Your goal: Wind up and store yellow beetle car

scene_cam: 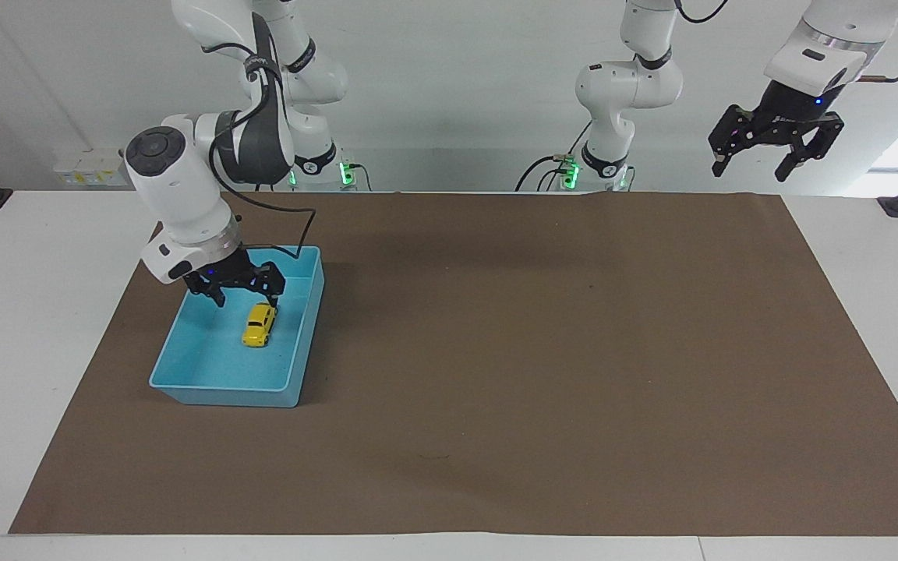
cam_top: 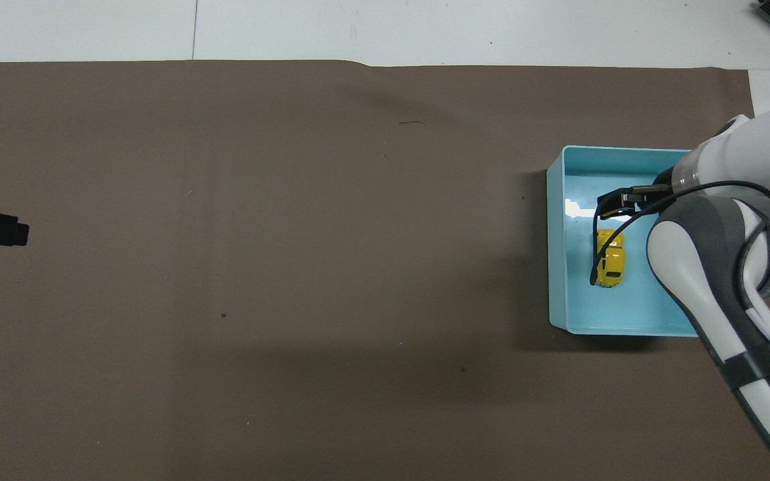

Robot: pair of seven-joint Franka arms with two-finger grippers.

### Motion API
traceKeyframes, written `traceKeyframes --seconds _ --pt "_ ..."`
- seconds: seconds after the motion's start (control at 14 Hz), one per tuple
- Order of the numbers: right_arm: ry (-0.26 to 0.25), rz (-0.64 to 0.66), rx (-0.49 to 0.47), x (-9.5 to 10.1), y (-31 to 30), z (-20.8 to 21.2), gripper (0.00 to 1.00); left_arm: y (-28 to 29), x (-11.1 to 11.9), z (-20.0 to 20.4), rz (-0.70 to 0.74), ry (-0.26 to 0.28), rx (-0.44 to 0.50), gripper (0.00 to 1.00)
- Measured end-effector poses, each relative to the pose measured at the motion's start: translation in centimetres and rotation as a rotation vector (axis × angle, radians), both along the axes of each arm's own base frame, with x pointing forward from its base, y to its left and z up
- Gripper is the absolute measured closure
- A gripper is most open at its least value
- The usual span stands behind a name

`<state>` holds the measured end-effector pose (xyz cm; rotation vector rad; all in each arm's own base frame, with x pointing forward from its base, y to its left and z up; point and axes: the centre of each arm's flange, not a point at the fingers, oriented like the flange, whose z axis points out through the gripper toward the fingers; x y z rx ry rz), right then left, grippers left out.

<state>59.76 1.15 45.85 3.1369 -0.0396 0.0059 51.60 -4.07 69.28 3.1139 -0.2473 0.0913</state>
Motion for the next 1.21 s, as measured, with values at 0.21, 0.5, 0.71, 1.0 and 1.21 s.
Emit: traceKeyframes --seconds 0.21,0.5,0.71,1.0,1.21 --pt "-0.01 -0.002 -0.001 -1.3 0.0 3.4 0.0 0.0 0.0 0.0 0.0 0.0 0.0 0.0" --pt "-0.001 -0.005 0.004 -3.3 0.0 9.5 0.0 0.0 0.0 0.0 0.0 0.0 0.0 0.0" --pt "0.024 -0.007 0.009 -4.0 0.0 12.7 0.0 0.0 0.0 0.0 0.0 0.0 0.0 0.0" --pt "0.047 -0.014 0.009 -4.6 -0.4 15.5 0.0 0.0 0.0 0.0 0.0 0.0 0.0 0.0" --pt "0.031 -0.013 0.01 -4.3 -0.3 15.6 0.0 0.0 0.0 0.0 0.0 0.0 0.0 0.0"
